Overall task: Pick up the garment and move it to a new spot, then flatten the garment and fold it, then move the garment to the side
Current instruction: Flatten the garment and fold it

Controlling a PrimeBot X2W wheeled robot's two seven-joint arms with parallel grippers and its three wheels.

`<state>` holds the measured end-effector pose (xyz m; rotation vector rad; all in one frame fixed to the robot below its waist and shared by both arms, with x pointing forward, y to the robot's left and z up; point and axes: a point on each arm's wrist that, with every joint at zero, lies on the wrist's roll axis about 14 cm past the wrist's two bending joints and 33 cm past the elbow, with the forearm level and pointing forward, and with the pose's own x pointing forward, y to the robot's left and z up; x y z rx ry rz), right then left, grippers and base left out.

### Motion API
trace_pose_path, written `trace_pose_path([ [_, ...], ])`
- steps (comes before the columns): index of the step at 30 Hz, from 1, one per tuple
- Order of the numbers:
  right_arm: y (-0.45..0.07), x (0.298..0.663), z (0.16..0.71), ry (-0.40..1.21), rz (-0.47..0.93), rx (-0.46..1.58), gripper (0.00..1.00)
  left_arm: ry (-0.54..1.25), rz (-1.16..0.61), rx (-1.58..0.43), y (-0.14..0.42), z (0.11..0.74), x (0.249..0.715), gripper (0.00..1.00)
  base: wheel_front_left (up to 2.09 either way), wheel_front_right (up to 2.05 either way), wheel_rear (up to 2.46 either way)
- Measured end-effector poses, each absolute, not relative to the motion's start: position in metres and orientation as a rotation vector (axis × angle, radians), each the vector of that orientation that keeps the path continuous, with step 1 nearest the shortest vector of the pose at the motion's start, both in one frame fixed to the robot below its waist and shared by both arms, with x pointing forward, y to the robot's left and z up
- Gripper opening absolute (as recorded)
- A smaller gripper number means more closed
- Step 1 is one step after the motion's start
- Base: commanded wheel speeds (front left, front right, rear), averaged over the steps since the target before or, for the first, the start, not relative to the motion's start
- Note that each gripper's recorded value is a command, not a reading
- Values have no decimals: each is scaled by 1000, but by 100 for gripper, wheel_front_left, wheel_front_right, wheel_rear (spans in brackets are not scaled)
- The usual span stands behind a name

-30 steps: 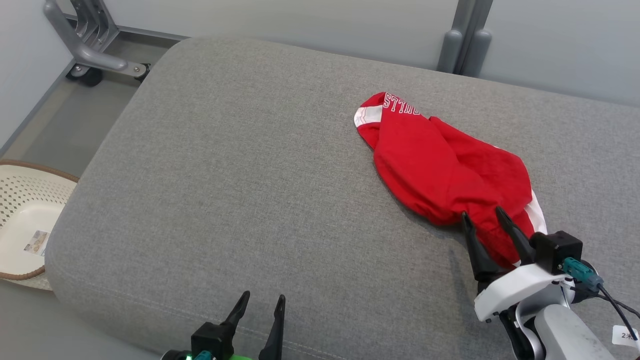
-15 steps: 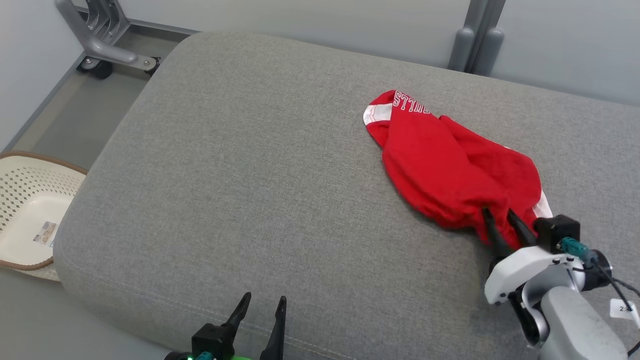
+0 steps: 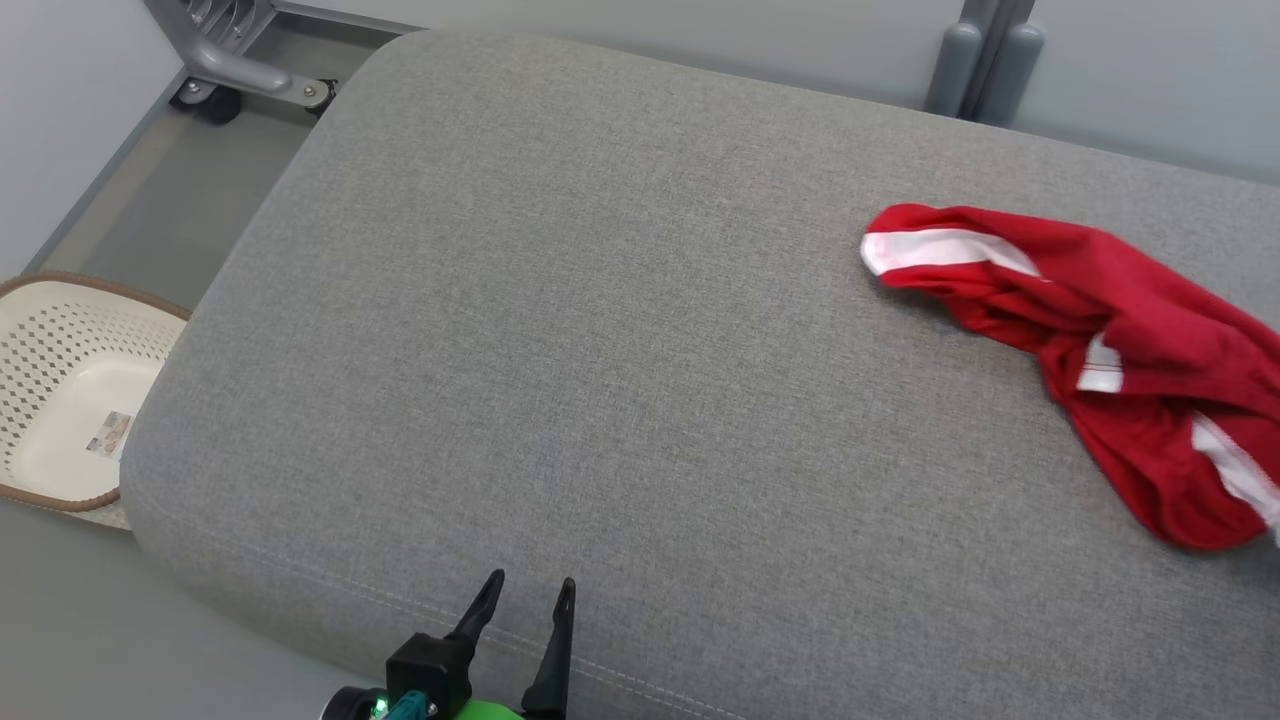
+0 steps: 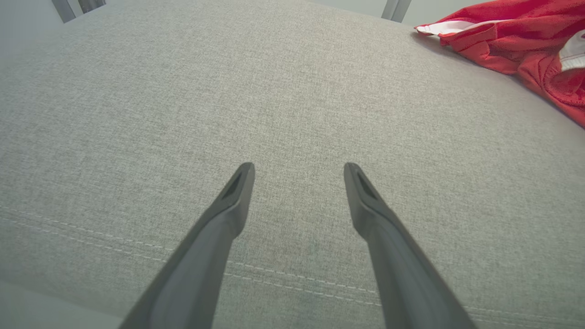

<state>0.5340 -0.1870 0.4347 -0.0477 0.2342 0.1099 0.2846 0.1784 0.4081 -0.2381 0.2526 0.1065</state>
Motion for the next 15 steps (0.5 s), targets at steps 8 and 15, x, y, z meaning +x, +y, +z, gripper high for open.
trace_pose_path([
  [8,-195,534,450,168,31,-21,100,245,96,-237,176,410,286,100,0,0,0],
  [15,-134,510,484,28,179,39,100,225,42,-241,163,416,295,100,0,0,0],
])
